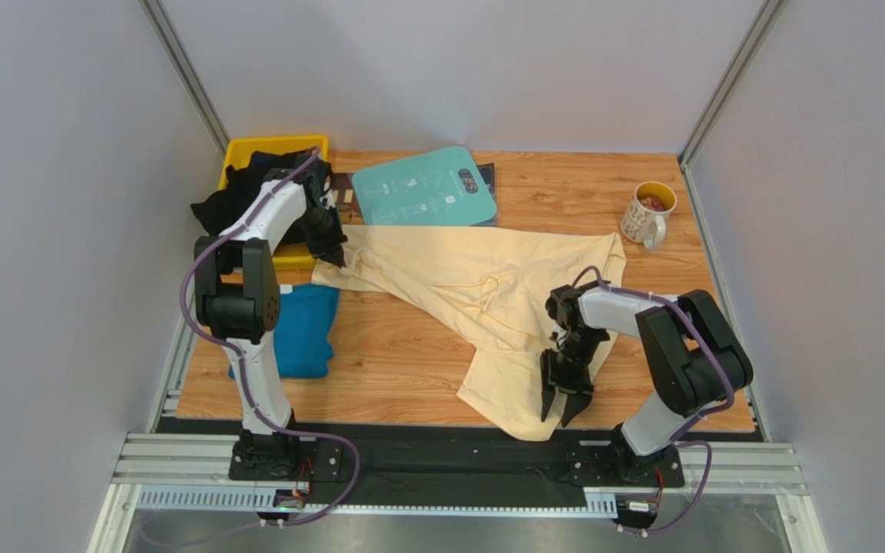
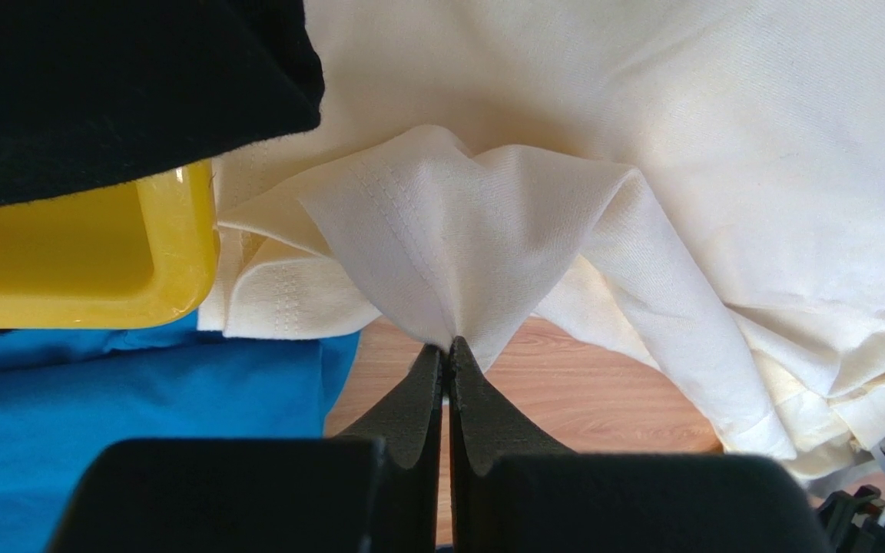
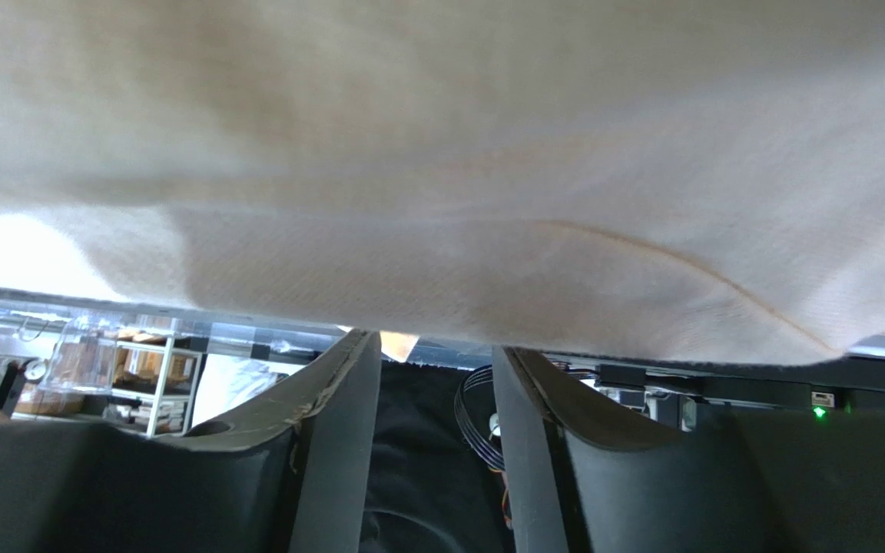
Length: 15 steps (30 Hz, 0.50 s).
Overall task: Fold and stack the t-shirts
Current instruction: Grap the side of the flattened tshirt closest away from the robot with both arms
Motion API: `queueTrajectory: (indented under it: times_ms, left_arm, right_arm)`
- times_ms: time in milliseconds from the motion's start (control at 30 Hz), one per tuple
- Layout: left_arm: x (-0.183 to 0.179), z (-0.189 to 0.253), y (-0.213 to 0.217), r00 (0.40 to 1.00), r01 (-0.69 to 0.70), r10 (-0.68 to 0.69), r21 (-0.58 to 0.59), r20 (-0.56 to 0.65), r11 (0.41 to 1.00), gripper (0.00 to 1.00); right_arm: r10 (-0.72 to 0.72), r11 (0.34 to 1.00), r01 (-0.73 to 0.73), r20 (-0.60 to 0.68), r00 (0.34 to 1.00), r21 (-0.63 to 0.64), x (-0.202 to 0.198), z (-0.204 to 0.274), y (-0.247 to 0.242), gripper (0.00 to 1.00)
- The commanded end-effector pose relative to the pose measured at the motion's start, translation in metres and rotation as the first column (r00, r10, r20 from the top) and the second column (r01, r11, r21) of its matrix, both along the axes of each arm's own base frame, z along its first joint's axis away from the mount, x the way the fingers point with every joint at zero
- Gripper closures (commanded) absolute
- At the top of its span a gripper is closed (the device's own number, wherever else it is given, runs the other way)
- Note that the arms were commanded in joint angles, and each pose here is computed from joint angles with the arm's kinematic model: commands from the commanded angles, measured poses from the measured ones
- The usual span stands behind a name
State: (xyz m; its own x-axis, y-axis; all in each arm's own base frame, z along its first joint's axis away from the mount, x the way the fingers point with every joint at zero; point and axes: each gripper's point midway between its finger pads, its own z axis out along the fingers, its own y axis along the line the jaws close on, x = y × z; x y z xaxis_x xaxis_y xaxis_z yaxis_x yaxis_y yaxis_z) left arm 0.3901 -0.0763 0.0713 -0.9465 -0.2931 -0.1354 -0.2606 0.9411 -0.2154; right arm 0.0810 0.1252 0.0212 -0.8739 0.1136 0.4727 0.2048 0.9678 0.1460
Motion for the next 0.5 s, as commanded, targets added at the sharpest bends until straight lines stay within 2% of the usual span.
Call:
queueTrajectory:
  times_ms: [0,167,333,467]
  left_arm:
    - [0.001,0.023,0.000,0.997,0.021,-0.021,0.005,0.068,1.000,1.00]
    - [-0.001,0.025,0.001,0.997,0.026,-0.027,0.010,0.068,1.000,1.00]
    - [-0.004,0.025,0.001,0.998,0.026,-0.026,0.011,0.063,1.000,1.00]
    - [-0.007,0.024,0.002,0.998,0.025,-0.026,0.015,0.056,1.000,1.00]
  right_arm:
    - [-0.008,0.999,0.010,0.059,0.998,-0.040,0.007,-0.005,0.000,0.56]
    - [-0.019,0.997,0.023,0.070,0.997,-0.067,0.014,-0.016,0.002,0.57]
    - [0.013,0.993,0.002,0.134,0.991,-0.114,0.022,-0.027,0.000,0.59]
    - [0.008,0.990,0.019,0.193,0.981,-0.137,0.027,-0.032,-0.003,0.65]
